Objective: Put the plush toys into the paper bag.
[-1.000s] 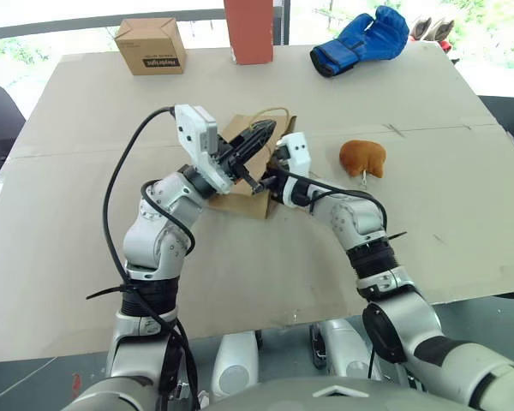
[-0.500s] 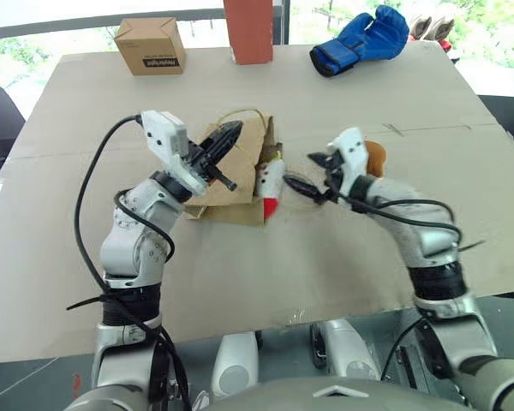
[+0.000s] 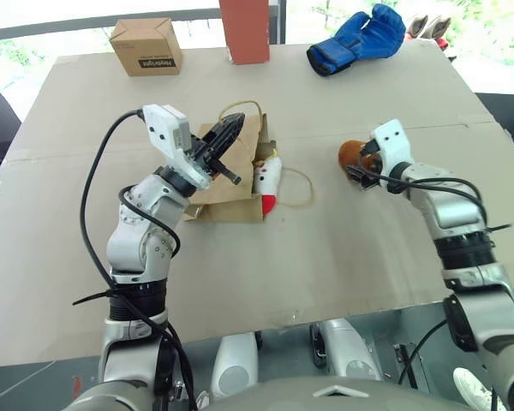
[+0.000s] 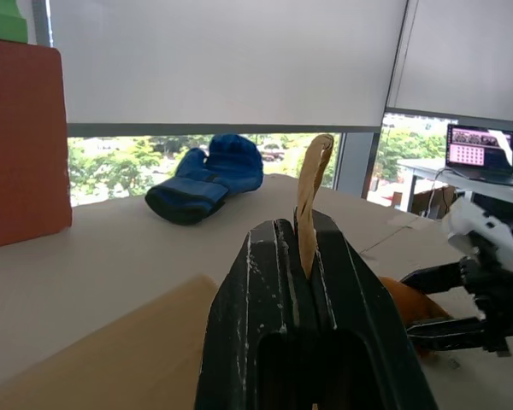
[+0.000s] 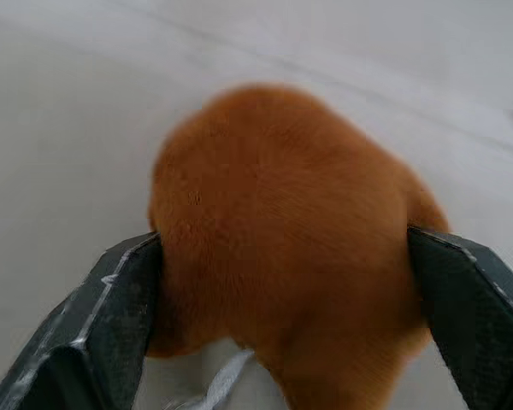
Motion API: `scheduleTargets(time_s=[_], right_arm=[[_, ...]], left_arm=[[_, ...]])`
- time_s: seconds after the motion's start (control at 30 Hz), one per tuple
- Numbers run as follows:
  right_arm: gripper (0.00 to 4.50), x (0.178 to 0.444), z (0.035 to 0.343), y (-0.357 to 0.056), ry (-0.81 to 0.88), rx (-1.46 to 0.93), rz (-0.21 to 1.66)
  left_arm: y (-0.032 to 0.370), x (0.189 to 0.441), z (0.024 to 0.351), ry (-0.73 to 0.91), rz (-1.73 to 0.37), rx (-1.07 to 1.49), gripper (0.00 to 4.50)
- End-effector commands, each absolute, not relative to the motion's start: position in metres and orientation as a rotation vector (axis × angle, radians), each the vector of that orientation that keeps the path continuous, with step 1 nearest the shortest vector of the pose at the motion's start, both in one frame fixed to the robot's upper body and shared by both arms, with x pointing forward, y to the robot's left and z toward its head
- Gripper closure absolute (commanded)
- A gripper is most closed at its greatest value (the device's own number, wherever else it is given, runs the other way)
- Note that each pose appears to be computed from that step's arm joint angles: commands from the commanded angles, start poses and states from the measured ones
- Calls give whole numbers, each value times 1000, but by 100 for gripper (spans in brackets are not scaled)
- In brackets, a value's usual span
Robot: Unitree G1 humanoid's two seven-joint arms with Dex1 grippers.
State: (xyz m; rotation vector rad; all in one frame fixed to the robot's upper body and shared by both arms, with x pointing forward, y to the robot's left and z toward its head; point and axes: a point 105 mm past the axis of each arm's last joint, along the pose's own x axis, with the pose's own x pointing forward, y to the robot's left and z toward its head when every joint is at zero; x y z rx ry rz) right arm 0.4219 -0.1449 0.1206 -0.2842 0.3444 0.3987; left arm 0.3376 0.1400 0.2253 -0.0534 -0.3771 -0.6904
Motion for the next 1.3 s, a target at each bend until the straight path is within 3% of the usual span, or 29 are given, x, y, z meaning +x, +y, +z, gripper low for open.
scheduleTargets(time_s=[0.03, 0.13, 0.23, 0.37, 0.57, 0.93, 0.97, 1.03, 1.23, 1.3], right_arm=[[170, 425, 131, -145, 293, -311, 398], [327, 411, 156, -126, 142, -307, 509], [446, 386, 173, -93, 5, -366, 694], [446, 365, 181, -60, -60, -355, 831], [446, 339, 159, 57, -235, -667, 1204], [446, 332, 150, 105, -462, -872, 1424], [392, 330, 148, 105, -431, -809, 1453], [356, 332, 148, 103, -397, -708, 1455], [77, 349, 142, 69, -281, -576, 1348], [77, 351, 144, 57, -241, -506, 1307]], left_arm=[[139, 330, 244, -452, -707, -55, 450], [139, 325, 245, -456, -737, -102, 450], [137, 323, 246, -458, -764, -134, 450], [136, 322, 246, -456, -779, -147, 450], [122, 325, 248, -448, -838, -182, 450], [116, 308, 228, -359, -889, -212, 450], [117, 306, 229, -364, -884, -223, 450], [121, 305, 229, -368, -867, -224, 450], [144, 304, 229, -374, -803, -214, 450], [151, 305, 227, -366, -786, -197, 450]])
